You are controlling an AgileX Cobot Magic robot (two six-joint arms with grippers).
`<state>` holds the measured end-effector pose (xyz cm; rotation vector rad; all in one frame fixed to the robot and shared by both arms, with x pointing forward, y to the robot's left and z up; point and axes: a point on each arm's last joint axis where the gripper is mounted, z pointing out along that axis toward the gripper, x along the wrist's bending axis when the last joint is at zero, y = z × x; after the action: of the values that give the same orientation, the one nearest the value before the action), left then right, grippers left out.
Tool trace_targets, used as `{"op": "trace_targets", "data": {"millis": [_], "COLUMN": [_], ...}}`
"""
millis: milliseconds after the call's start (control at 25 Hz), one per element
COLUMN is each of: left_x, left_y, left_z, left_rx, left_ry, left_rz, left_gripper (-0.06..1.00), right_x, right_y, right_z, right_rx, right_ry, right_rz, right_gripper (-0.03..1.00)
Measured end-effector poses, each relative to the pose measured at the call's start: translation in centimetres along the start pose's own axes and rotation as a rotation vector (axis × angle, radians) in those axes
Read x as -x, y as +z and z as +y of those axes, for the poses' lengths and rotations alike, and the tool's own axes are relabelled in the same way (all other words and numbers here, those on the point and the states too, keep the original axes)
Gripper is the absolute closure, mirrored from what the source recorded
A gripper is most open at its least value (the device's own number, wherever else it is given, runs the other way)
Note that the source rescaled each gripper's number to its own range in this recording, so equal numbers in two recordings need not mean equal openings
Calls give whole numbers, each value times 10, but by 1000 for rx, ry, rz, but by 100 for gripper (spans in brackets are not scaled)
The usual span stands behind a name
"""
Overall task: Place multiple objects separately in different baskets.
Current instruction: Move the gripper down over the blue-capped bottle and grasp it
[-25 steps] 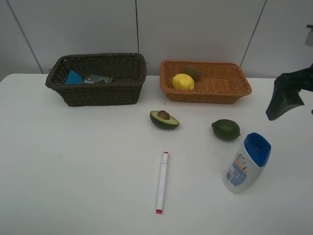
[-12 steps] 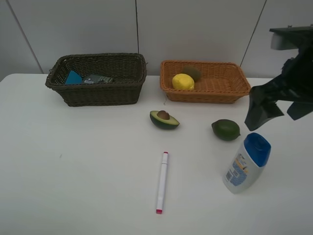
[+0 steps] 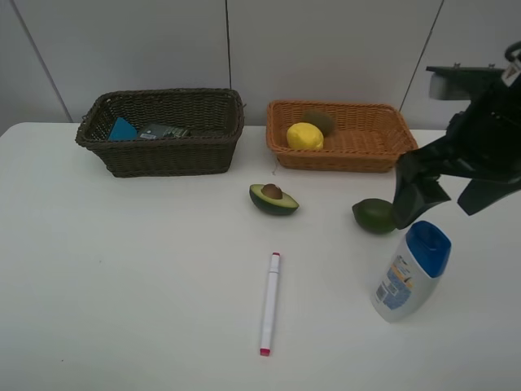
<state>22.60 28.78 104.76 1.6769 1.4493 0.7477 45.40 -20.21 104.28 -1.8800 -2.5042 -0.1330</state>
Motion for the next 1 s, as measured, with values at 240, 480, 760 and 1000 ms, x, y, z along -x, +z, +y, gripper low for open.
{"op": "trace_targets", "data": {"millis": [240, 480, 760, 1000], "left_x": [0, 0, 0, 0], "left_y": [0, 0, 0, 0], "left_z": [0, 0, 0, 0], "left_rx": [0, 0, 0, 0], "left_ry": [0, 0, 0, 0], "left_rz": [0, 0, 0, 0], "left_gripper": [-6, -6, -6, -6], "right_x": [4, 6, 6, 6], "right_y": [37, 59, 62, 62], "right_z": [-28, -38, -30, -26], "right_rx": [-160, -150, -56, -9], "right_ry": [10, 6, -20, -40], "right_rz": [-8, -4, 3, 5], "right_gripper": [-2, -2, -2, -2]}}
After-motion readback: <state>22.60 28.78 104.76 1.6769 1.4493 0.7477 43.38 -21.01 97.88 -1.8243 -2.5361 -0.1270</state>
